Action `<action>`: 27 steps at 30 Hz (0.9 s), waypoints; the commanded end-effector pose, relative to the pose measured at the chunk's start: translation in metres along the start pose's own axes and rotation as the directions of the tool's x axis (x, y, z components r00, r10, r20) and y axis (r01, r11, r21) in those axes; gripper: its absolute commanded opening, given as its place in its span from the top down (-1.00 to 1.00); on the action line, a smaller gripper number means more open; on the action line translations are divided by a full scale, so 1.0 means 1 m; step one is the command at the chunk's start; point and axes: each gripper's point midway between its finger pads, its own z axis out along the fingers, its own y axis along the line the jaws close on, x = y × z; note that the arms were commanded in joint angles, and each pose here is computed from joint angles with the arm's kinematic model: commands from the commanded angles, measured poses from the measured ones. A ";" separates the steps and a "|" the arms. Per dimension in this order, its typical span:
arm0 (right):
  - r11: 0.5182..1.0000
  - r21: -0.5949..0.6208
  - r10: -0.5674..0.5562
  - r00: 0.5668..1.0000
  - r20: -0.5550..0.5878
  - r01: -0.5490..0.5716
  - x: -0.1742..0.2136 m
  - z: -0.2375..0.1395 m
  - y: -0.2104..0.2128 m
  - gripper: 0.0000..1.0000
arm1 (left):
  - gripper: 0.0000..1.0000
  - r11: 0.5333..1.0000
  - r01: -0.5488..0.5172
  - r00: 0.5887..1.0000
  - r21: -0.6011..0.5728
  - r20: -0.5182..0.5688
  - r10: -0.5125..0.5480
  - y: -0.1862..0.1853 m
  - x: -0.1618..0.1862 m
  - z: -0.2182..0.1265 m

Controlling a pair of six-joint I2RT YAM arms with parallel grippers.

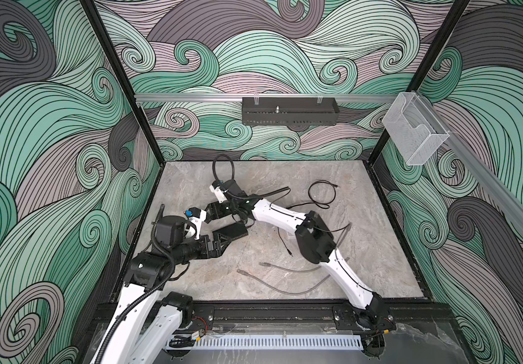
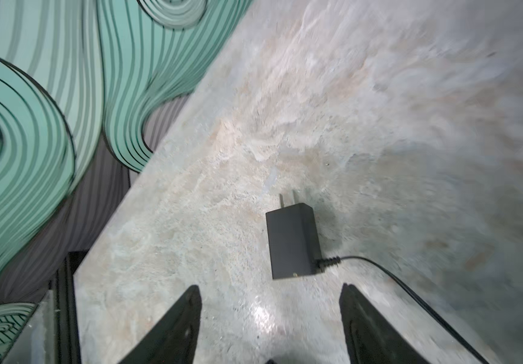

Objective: Insert the plug into the switch port

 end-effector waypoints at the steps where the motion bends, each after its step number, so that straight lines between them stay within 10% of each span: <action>1: 0.996 0.053 0.062 0.994 0.089 -0.067 -0.018 -0.064 -0.018 -0.36 | -0.96 0.989 0.104 0.995 -0.109 0.001 -0.105 0.020 -0.011 0.009; 7: 0.963 0.152 0.226 0.974 -0.012 -0.222 0.053 -0.126 -0.066 -0.30 | -0.61 0.947 0.310 0.951 -0.089 0.054 -0.306 0.043 -0.038 0.074; 13: 0.961 0.125 0.256 0.966 -0.044 -0.248 0.108 -0.159 -0.064 -0.31 | -0.51 0.920 0.299 0.952 -0.254 0.008 -0.307 0.074 -0.085 0.125; 19: 0.954 0.048 0.298 0.951 -0.079 -0.294 0.139 -0.159 -0.059 -0.29 | -0.48 0.825 0.226 0.928 -0.517 -0.143 -0.344 0.138 -0.098 0.161; 27: 0.940 -0.021 0.336 0.935 -0.116 -0.340 0.146 -0.142 -0.055 -0.13 | -0.49 0.827 0.273 0.886 -0.491 -0.207 -0.415 0.154 -0.087 0.198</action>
